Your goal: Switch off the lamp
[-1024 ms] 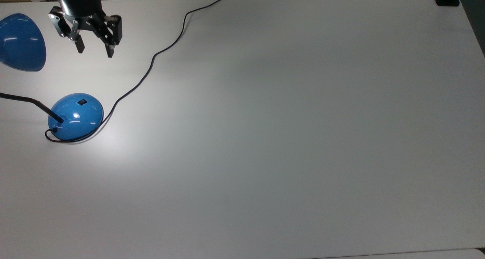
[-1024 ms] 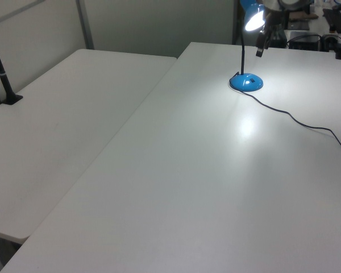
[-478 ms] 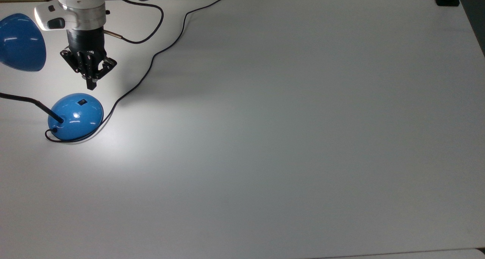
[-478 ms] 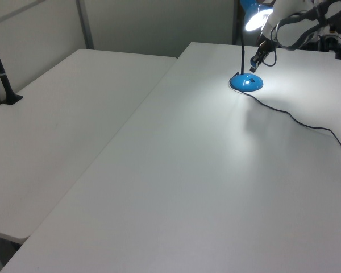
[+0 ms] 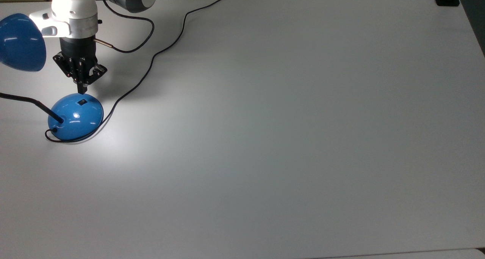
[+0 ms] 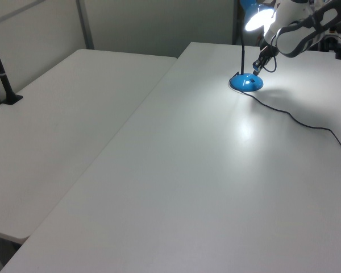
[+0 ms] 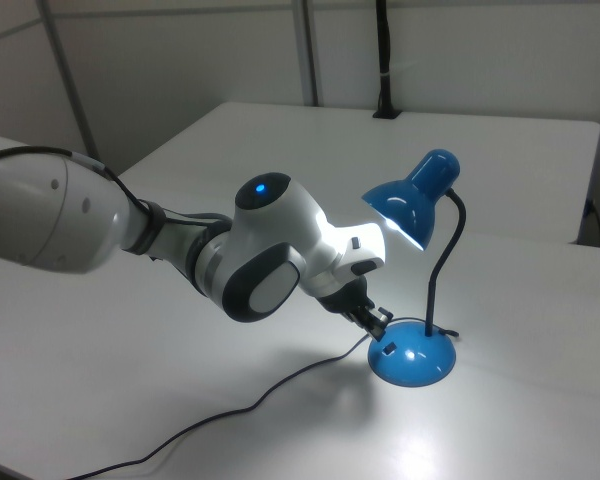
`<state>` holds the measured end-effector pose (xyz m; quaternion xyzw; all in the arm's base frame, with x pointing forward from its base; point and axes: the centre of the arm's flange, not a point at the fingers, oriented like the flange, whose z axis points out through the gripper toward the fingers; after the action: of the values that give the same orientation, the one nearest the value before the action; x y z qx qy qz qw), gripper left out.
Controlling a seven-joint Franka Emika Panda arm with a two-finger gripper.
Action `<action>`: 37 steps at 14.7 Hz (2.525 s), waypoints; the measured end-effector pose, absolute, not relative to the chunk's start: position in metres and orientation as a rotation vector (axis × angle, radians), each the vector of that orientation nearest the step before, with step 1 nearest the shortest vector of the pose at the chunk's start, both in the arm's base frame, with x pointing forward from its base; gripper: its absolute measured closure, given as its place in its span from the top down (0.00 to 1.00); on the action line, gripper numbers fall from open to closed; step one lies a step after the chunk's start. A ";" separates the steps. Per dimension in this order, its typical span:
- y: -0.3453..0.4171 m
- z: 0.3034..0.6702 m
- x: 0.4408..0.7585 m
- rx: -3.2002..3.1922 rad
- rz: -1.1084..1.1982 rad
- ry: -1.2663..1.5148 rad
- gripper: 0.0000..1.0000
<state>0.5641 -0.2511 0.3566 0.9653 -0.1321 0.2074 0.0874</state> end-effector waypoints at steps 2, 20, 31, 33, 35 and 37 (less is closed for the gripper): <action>-0.252 0.347 0.566 2.867 0.627 -0.389 0.01; -0.251 0.321 0.570 2.870 0.587 -0.363 0.01; -0.225 0.373 0.558 3.006 0.260 -0.318 0.03; -0.181 0.410 0.554 3.075 0.073 -0.229 0.23; -0.130 0.442 0.557 3.113 -0.100 -0.104 0.47; -0.089 0.475 0.562 3.120 -0.151 -0.019 0.73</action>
<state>0.5616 -0.0888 0.4746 0.9988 -0.0060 -0.0483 0.0091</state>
